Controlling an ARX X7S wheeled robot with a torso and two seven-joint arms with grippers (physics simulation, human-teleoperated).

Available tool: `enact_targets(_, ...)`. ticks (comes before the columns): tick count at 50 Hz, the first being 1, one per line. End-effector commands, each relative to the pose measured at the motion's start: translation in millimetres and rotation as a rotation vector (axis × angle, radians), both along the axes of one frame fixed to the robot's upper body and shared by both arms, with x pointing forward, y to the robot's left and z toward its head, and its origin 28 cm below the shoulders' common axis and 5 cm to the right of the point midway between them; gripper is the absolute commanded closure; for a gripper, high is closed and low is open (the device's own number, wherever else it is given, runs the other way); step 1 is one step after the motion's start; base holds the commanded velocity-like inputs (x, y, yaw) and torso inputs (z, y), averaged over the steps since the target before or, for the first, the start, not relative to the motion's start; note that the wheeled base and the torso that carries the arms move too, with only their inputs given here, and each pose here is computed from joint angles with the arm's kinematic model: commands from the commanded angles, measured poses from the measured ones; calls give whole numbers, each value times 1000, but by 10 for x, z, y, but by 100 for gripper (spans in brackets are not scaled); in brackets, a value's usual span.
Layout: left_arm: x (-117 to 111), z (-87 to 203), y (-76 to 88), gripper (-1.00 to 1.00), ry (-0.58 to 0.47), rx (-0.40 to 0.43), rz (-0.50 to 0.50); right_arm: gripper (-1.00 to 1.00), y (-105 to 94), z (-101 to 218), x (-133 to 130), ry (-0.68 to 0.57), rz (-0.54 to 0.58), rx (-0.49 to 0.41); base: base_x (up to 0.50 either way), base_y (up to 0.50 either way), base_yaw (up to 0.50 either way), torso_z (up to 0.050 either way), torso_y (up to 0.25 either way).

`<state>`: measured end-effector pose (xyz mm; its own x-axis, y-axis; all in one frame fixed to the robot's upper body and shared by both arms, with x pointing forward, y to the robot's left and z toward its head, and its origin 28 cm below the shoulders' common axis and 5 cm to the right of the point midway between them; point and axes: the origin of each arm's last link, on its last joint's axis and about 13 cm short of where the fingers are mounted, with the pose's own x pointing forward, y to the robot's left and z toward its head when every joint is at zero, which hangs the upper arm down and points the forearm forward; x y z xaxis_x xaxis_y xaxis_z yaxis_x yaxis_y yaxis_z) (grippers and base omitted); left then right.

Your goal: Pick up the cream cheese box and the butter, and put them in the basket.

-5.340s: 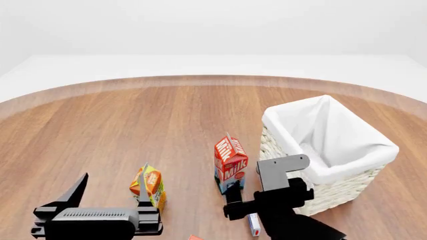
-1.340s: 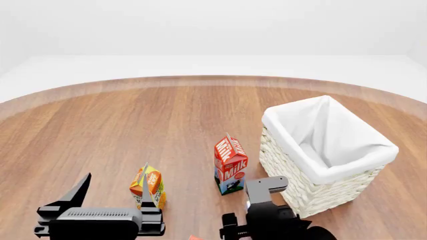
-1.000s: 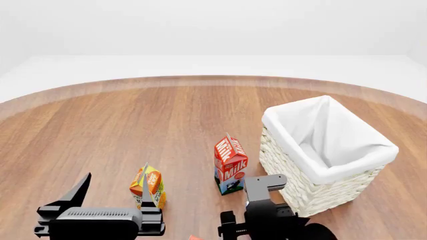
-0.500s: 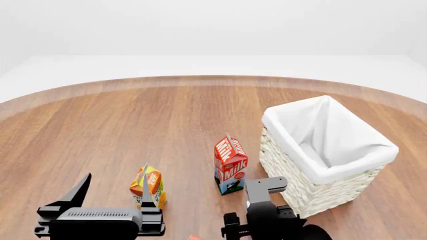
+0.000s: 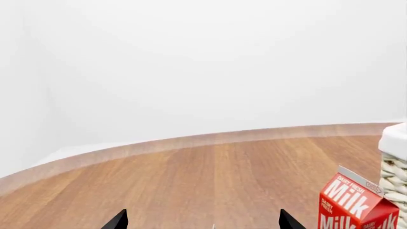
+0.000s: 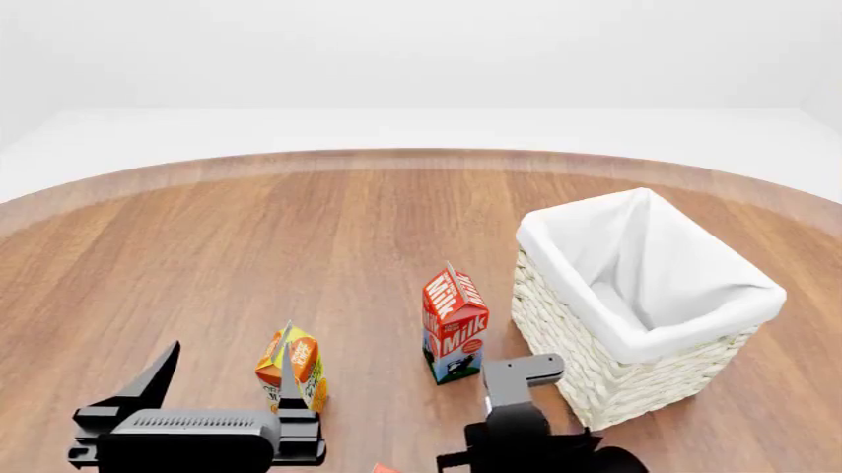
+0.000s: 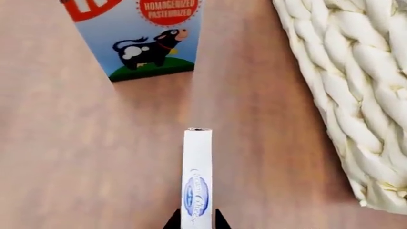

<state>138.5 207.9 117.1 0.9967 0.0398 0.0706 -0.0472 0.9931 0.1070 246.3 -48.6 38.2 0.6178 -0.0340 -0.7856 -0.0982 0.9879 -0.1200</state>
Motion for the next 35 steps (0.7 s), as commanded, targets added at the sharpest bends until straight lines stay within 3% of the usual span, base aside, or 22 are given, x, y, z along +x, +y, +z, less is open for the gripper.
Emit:
enact_targets(1, 0, 1, 0, -100, 1, -2, -1, 100, -2, 78, -9, -20, 10, 9, 0, 0, 0, 0, 0)
enact_targets(35, -2, 10, 5, -100, -2, -5, 2, 100, -131, 897, -314, -256, 15, 53, 0, 0, 0, 0, 0)
